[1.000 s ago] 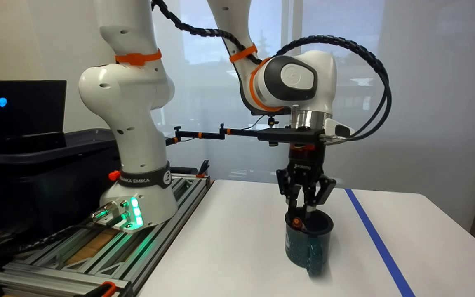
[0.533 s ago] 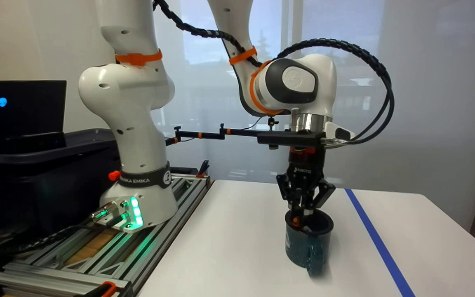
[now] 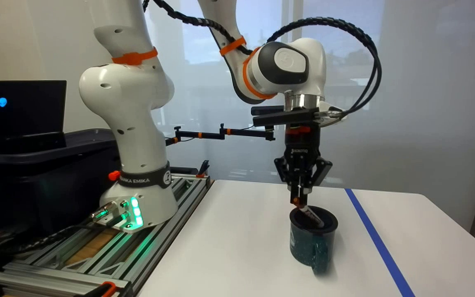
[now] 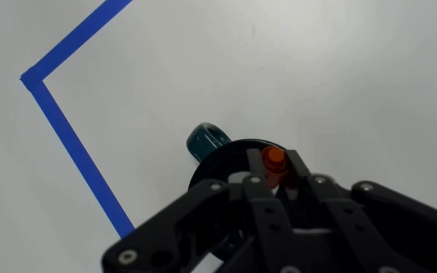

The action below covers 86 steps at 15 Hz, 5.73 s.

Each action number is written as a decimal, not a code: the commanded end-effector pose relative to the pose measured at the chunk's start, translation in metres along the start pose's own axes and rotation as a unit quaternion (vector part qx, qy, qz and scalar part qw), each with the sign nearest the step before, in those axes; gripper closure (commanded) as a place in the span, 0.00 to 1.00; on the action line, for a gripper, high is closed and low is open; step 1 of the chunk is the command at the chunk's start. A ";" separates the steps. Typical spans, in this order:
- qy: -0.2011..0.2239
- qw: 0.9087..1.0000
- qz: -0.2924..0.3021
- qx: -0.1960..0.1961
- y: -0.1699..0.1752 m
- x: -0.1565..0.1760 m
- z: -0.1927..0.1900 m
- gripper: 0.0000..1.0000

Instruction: Put the sharpie onto the table

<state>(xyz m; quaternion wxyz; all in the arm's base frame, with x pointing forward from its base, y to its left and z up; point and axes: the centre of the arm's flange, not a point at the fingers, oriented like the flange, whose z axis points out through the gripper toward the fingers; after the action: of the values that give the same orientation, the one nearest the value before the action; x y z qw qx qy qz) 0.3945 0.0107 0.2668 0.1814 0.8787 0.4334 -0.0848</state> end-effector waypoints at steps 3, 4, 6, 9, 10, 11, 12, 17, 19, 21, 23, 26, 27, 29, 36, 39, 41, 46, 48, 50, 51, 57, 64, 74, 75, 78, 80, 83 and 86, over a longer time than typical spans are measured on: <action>0.001 0.998 0.034 -0.059 -0.048 -0.033 -0.074 0.95; -0.003 0.996 0.039 -0.076 -0.053 -0.031 -0.085 0.95; 0.004 0.993 0.025 -0.111 -0.058 -0.016 -0.107 0.95; 0.038 0.990 -0.019 -0.133 -0.061 0.013 -0.111 0.95; 0.049 0.989 -0.032 -0.135 -0.061 0.023 -0.107 0.95; 0.060 0.988 -0.042 -0.135 -0.059 0.029 -0.102 0.95; 0.081 0.987 -0.051 -0.129 -0.054 0.032 -0.096 0.95; 0.182 0.976 -0.096 -0.074 -0.026 0.031 -0.047 0.95; 0.204 0.972 -0.108 -0.053 -0.013 0.027 -0.023 0.95; 0.213 0.969 -0.118 -0.034 -0.004 0.022 0.001 0.95; 0.210 0.970 -0.124 -0.016 0.001 0.018 0.021 0.95; 0.216 0.968 -0.129 -0.005 0.006 0.017 0.035 0.95; 0.214 0.968 -0.131 -0.002 0.007 0.017 0.036 0.95; 0.211 0.968 -0.136 0.004 0.008 0.018 0.039 0.95; 0.140 0.979 -0.145 0.039 0.020 0.011 0.053 0.95; 0.110 0.980 -0.158 0.046 0.031 0.005 0.060 0.95; 0.099 0.979 -0.169 0.049 0.035 0.006 0.064 0.95; 0.100 0.979 -0.175 0.041 0.043 0.021 0.068 0.95; 0.102 0.978 -0.181 0.032 0.048 0.030 0.071 0.95; 0.105 0.975 -0.192 0.025 0.054 0.037 0.078 0.95; 0.106 0.974 -0.196 0.022 0.056 0.040 0.082 0.95; 0.117 0.971 -0.206 0.030 0.061 0.056 0.114 0.95; 0.110 0.975 -0.192 0.020 0.068 0.056 0.099 0.34; 0.083 0.993 0.034 0.075 0.066 0.026 -0.023 0.00; 0.076 0.992 0.061 0.080 0.064 0.019 -0.035 0.00; 0.057 0.984 0.140 0.093 0.060 0.003 -0.060 0.00; 0.057 0.987 0.120 0.088 0.074 0.013 -0.042 0.00; 0.055 0.983 0.153 0.089 0.071 0.004 -0.054 0.00; 0.053 0.982 0.156 0.091 0.068 0.003 -0.053 0.00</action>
<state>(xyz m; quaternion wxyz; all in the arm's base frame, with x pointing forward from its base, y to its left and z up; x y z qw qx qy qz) 0.4500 -0.0045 0.3312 0.0885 0.9517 0.2901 -0.0479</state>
